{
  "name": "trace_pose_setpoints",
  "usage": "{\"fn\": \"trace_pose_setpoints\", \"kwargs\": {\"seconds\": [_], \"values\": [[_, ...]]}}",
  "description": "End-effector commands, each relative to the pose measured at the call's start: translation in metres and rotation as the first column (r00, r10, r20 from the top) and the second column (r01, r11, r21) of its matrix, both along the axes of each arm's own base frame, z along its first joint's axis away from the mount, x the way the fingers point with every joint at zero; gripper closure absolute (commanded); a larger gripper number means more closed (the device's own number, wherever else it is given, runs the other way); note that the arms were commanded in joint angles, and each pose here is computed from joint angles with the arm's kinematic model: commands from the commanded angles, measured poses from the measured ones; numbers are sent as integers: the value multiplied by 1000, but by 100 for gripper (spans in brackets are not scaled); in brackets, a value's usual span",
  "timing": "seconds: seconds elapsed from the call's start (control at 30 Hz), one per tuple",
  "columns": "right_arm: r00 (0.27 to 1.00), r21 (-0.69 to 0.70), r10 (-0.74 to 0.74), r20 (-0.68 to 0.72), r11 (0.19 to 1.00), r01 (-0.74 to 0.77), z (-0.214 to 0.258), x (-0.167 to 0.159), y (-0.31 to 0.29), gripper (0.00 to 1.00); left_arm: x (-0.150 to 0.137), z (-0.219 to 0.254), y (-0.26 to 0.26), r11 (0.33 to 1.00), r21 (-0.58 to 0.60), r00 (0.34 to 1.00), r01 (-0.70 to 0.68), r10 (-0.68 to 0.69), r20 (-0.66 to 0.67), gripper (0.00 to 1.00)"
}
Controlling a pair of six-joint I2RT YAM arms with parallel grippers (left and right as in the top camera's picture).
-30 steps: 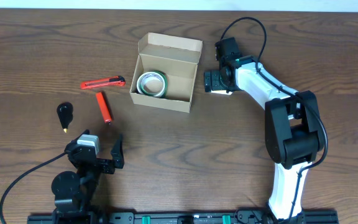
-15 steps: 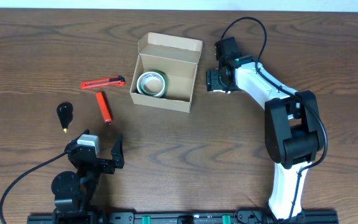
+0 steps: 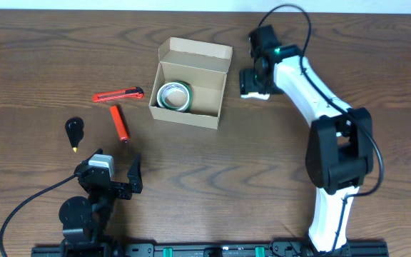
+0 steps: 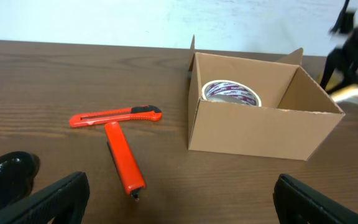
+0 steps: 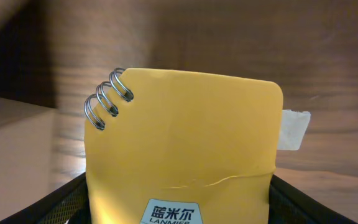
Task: Pack container
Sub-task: 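Carry the yellow notepad with the right gripper into the box and release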
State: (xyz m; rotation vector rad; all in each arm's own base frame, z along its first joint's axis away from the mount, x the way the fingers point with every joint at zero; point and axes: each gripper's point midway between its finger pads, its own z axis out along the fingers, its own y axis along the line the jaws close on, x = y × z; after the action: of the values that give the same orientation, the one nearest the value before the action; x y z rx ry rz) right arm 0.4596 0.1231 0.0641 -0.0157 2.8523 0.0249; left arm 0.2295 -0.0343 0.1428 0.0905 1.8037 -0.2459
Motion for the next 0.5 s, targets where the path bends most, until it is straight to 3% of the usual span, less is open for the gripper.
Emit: {"fn": "trace_pose_setpoints", "kwargs": {"seconds": [0.0,0.23,0.47], "values": [[988,21,18,152,1000,-21,72,15,2,25,0,-12,2,1000,16,1000,-6,6,-20,5],[951,122,98,295,983,-139,141,0,59,27,0,-12,2,1000,15,1000,-5,6,-20,5],[932,173,196,304,951,-256,128,-28,154,25,0,-12,2,1000,16,1000,-6,6,-20,5]]}}
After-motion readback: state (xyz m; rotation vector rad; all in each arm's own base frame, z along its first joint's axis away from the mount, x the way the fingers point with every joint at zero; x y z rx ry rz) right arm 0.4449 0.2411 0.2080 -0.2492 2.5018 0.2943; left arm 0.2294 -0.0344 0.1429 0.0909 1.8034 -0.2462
